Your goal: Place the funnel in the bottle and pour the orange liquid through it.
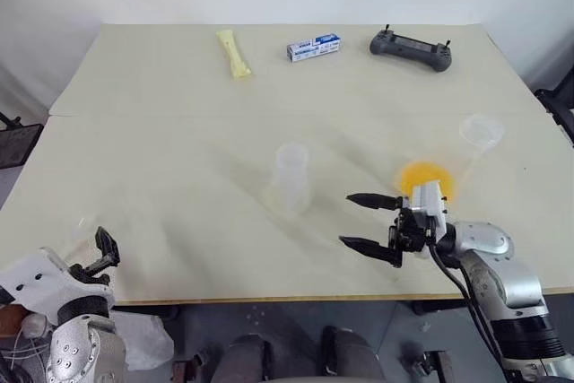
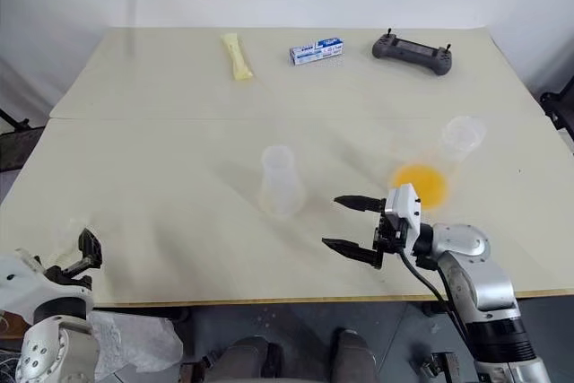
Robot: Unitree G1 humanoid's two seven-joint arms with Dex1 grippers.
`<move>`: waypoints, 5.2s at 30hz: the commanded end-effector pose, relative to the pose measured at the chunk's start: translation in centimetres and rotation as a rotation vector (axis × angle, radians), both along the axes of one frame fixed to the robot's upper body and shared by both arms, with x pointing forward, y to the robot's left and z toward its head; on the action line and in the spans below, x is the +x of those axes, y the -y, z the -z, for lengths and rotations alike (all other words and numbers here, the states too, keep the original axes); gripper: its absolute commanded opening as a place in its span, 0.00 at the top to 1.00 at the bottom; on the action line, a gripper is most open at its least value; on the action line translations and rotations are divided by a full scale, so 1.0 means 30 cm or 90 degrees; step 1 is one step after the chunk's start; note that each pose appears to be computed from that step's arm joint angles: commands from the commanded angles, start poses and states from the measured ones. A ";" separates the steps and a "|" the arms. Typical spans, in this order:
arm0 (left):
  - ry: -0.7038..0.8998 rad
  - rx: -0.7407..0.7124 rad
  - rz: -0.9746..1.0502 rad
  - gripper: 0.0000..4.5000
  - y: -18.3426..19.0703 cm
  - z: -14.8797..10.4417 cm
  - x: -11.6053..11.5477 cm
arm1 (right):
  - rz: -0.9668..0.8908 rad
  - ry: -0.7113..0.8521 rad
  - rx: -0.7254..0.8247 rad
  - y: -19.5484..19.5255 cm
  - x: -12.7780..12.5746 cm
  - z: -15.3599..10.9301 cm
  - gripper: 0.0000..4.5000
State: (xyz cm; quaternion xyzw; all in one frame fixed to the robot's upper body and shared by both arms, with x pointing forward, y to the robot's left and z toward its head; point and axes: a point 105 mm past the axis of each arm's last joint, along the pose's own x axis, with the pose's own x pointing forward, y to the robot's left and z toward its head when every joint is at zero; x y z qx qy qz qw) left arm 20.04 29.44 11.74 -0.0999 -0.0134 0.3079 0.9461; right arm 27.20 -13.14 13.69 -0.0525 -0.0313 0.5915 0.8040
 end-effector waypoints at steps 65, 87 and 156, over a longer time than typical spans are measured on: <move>0.030 0.069 0.776 0.99 0.309 -0.406 0.401 | 0.130 0.089 -0.006 0.052 0.012 -0.039 0.00; -0.175 -0.075 1.266 0.99 0.434 -0.564 0.391 | 0.192 0.105 -0.002 0.073 -0.006 -0.045 0.00; -0.517 0.102 1.381 0.99 0.583 -0.569 0.448 | 0.234 0.131 0.031 0.045 -0.018 -0.051 0.00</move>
